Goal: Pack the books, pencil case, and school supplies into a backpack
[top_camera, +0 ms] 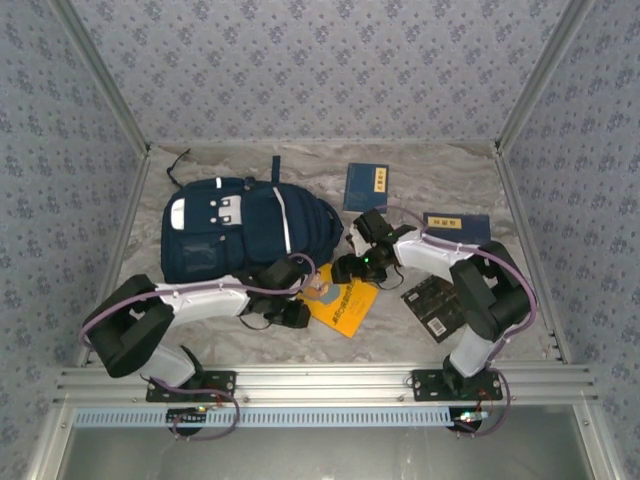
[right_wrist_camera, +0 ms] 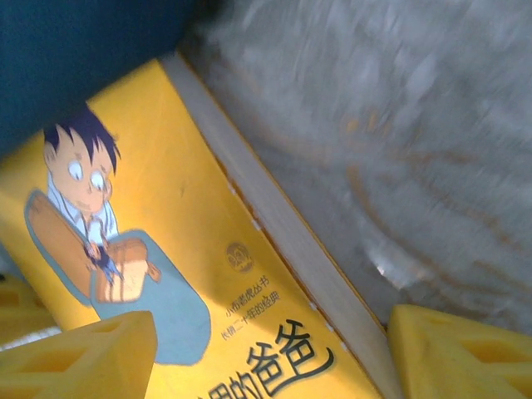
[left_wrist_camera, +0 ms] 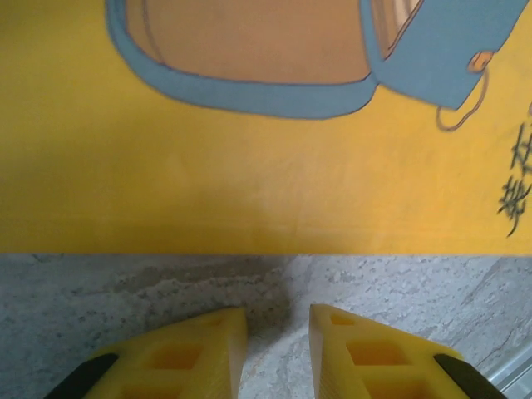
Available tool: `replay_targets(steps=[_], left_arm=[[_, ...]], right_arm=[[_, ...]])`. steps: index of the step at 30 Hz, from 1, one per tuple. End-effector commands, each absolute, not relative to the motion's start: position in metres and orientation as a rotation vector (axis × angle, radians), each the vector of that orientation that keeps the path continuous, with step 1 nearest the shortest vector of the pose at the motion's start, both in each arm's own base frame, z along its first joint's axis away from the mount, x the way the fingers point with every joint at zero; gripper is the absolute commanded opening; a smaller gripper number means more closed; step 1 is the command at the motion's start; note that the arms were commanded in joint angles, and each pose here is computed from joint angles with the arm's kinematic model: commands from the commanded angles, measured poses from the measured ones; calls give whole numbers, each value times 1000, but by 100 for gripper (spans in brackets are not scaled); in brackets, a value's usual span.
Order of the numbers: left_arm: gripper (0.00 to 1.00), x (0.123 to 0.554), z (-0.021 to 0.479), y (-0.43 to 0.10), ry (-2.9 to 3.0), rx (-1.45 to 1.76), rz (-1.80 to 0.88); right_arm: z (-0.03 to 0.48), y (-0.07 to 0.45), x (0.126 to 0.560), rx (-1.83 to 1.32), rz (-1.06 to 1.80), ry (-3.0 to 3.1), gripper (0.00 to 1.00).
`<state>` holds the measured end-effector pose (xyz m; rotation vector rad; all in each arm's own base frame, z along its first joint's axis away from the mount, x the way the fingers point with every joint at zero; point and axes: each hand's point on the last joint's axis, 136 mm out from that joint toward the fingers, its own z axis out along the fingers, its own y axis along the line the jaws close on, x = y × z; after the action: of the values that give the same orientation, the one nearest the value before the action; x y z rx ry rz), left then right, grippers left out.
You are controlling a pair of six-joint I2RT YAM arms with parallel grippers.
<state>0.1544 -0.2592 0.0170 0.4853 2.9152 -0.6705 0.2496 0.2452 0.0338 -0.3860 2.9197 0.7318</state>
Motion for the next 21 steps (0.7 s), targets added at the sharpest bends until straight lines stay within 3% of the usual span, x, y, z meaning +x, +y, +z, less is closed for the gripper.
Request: replay_targets(steps=[1, 3, 11, 21], left_arm=[[27, 166, 7, -265, 2880, 527, -612], [27, 168, 8, -269, 2879, 536, -617], [27, 177, 13, -279, 2859, 567, -623], [26, 181, 18, -287, 2840, 579, -644]], right_arm=[[39, 248, 226, -439, 803, 2925, 71], [41, 247, 221, -434, 822, 2922, 67], [65, 253, 213, -421, 955, 2885, 38], [47, 258, 198, -444, 1040, 2970, 24]])
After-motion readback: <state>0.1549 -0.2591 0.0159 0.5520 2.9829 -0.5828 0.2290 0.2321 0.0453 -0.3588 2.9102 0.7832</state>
